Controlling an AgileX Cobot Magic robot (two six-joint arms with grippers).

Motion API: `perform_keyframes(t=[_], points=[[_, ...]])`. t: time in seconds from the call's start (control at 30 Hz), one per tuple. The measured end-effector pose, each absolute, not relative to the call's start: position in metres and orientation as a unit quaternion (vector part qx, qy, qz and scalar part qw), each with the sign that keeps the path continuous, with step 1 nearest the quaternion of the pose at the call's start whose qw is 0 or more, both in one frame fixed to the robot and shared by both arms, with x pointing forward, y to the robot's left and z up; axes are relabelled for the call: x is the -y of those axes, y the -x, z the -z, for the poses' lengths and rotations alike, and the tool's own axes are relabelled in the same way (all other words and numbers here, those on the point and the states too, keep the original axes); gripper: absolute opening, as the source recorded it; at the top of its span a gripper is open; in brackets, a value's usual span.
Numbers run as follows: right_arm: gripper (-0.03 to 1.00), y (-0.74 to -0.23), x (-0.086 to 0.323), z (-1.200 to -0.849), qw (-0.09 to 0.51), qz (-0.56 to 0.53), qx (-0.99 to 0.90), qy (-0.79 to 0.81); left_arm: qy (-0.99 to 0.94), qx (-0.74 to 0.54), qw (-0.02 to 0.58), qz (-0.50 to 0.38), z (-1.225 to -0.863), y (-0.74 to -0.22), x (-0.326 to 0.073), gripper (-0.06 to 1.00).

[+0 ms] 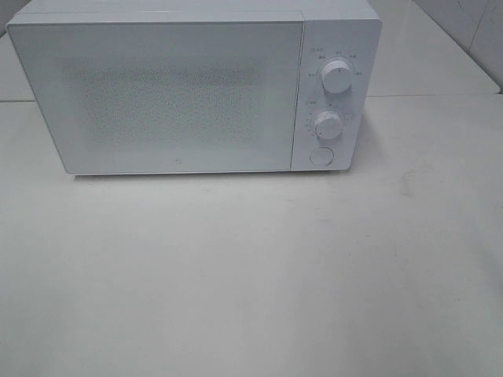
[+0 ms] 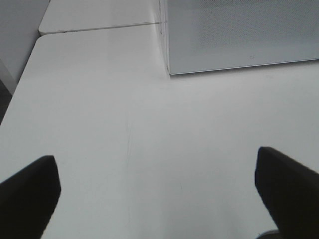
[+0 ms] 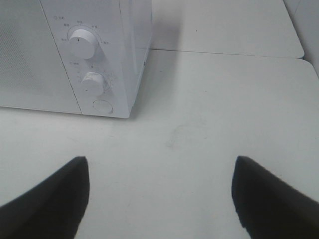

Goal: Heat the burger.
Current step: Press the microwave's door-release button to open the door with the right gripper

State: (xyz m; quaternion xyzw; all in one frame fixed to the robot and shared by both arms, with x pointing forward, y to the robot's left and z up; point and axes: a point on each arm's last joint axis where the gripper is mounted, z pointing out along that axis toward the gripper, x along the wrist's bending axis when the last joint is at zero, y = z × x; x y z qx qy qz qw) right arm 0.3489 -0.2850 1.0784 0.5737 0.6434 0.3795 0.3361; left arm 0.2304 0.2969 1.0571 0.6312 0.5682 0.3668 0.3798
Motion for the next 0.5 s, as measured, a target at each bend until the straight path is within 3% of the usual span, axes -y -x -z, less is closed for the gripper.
perform_keyframes(t=[0.5], points=[[0.77,-0.421,0.274,-1.048,0.352,-0.404,-0.633,-0.559,-0.631,-0.568,0.380,-0.367,-1.057,-0.230,-0.297,0.99]])
